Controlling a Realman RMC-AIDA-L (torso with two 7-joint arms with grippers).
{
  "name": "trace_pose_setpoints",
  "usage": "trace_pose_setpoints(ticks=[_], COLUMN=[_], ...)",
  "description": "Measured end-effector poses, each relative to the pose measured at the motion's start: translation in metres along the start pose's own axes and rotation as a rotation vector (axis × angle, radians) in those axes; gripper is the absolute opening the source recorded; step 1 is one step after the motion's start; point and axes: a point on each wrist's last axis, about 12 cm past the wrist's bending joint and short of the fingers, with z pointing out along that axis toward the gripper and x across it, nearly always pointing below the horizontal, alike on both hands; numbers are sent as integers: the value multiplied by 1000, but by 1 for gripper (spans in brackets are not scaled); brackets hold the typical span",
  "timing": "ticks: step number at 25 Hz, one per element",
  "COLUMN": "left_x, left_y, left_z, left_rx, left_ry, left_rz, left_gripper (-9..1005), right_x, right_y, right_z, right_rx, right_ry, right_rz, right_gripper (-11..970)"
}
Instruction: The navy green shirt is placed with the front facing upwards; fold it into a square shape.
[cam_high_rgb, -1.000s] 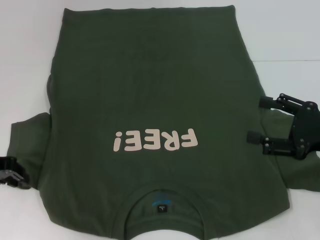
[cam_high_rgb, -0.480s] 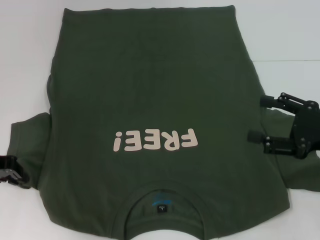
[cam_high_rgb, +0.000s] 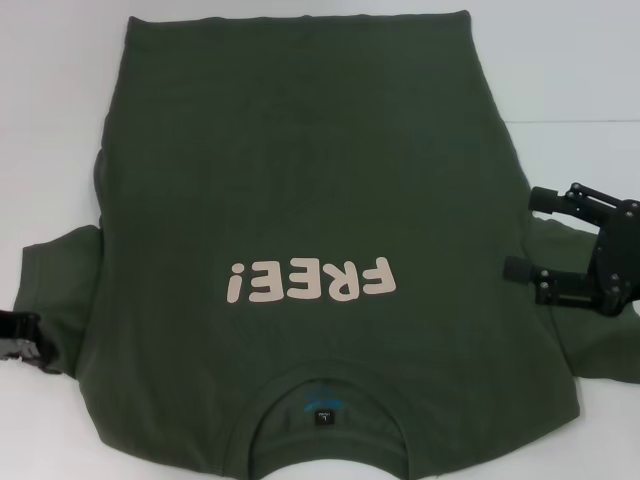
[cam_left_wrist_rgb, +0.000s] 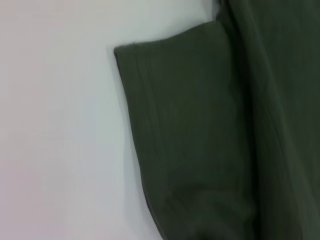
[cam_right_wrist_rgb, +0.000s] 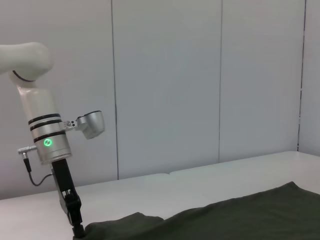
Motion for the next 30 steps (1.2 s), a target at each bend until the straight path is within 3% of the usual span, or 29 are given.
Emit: trace_pose_setpoints(ticks=[14, 30], left_x=[-4, -8], left_y=[-9, -44], left_z=[-8, -31], left_rx=[9, 46], left_ry=[-16, -33], left_rz=[46, 193], left_gripper=[12, 14], right_x=[0, -3], right_y=[0, 0], right_z=[0, 0], right_rx=[-1, 3], right_ry=[-1, -24], right_rz=[-1, -6], right_gripper=[945, 944])
